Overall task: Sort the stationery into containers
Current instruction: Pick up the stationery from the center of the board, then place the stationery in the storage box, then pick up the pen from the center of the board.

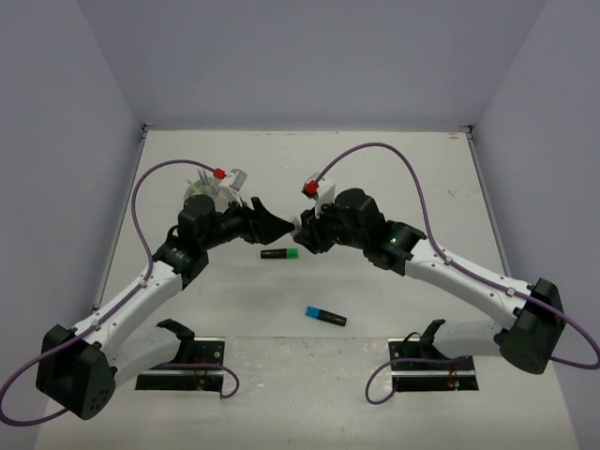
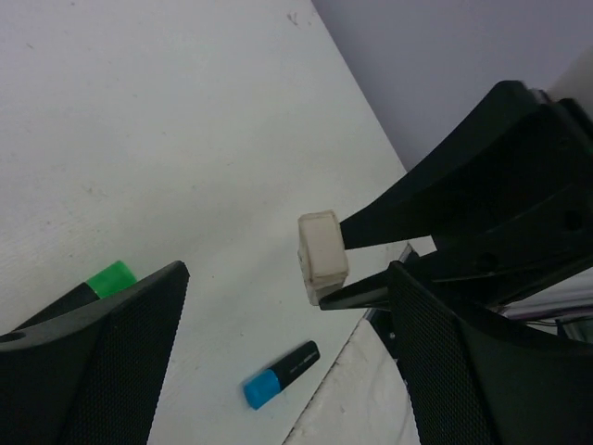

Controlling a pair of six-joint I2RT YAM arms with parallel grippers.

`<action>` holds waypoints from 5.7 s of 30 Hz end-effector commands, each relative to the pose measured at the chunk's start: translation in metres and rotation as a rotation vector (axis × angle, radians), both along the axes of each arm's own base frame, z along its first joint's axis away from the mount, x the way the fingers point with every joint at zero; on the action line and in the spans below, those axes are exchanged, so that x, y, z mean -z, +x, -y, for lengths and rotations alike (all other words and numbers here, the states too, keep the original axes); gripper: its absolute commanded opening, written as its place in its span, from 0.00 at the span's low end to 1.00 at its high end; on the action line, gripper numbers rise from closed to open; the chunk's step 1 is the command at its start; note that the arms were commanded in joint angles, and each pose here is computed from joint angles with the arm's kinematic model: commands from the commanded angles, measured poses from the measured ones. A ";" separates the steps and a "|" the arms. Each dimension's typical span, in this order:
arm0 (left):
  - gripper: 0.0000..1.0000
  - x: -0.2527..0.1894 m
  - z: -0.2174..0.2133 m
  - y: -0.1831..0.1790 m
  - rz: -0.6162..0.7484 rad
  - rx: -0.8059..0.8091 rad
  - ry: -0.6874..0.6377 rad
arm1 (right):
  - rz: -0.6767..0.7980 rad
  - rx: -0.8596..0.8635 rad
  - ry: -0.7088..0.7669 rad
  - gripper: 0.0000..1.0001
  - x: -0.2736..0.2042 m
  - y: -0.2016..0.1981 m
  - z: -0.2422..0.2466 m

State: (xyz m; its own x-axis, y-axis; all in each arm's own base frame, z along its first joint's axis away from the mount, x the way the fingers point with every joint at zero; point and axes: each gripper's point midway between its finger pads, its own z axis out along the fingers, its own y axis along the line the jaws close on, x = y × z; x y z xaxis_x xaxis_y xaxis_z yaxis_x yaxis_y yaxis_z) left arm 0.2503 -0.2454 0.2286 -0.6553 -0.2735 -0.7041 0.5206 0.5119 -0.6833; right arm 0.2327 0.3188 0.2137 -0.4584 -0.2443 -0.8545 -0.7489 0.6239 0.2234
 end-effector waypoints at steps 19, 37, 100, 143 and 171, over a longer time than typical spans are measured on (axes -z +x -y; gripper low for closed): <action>0.00 -0.037 0.021 -0.005 0.081 0.080 -0.112 | 0.055 -0.026 0.179 0.07 -0.053 -0.005 -0.023; 0.00 -0.022 -0.188 0.078 -0.048 -0.850 0.242 | 0.042 0.216 0.112 0.99 -0.018 0.020 0.040; 0.00 0.015 -0.289 0.152 -0.059 -1.234 0.109 | -0.042 0.127 0.067 0.99 0.007 0.011 0.036; 1.00 -0.051 -0.202 0.024 0.151 -0.662 0.328 | -0.468 -0.221 -0.840 0.64 0.185 -0.128 0.057; 1.00 -0.061 -0.064 -0.017 0.211 -0.097 -0.139 | 0.079 0.014 -0.055 0.00 0.008 -0.045 -0.030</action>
State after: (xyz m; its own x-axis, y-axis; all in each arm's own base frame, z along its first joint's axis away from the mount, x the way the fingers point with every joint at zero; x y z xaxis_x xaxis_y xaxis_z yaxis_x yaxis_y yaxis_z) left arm 0.2393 -0.1424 0.2679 -0.4794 -0.4038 -0.7792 0.5087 0.5956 -0.6217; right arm 0.1599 0.3169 0.1224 -0.4770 -0.5884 -0.6529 -0.7997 0.5987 0.0447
